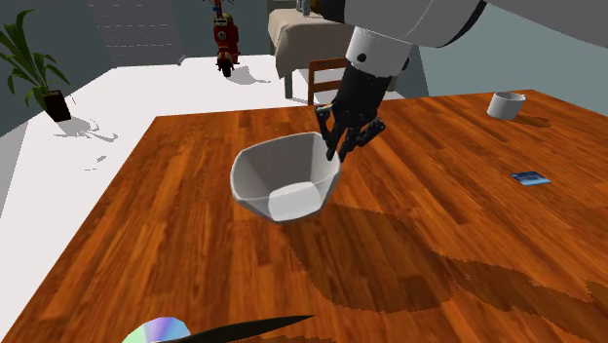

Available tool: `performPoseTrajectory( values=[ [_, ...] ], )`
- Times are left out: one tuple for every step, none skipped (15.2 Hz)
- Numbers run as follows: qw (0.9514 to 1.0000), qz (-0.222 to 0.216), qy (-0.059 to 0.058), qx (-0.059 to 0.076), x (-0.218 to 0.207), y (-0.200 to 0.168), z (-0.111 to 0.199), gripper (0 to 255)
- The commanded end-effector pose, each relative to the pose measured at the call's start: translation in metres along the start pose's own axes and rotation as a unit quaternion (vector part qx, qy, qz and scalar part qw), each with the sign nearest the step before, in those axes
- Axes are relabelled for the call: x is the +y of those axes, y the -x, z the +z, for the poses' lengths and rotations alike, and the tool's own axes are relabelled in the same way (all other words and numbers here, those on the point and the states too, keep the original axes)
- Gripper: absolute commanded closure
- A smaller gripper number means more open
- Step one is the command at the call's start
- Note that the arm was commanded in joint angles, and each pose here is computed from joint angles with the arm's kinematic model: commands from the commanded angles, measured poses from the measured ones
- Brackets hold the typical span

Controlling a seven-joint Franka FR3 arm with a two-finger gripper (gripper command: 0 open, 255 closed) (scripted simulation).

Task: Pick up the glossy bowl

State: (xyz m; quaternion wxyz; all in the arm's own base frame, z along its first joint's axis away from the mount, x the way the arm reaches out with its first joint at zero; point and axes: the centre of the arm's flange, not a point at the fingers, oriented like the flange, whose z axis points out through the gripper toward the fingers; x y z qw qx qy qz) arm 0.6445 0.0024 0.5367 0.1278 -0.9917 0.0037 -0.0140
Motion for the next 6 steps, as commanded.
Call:
performPoseTrajectory(
  values=[
    [1.0,0.0,0.0,0.001,-0.005,-0.002,-0.012,255],
    [1.0,0.0,0.0,0.001,-0.006,-0.002,-0.017,255],
    [1.0,0.0,0.0,0.001,-0.007,-0.002,-0.022,255],
    [1.0,0.0,0.0,0.001,-0.009,-0.002,-0.027,255],
    [1.0,0.0,0.0,0.001,-0.009,-0.002,-0.028,255],
    [1.0,0.0,0.0,0.001,-0.009,-0.002,-0.028,255]
  ],
)
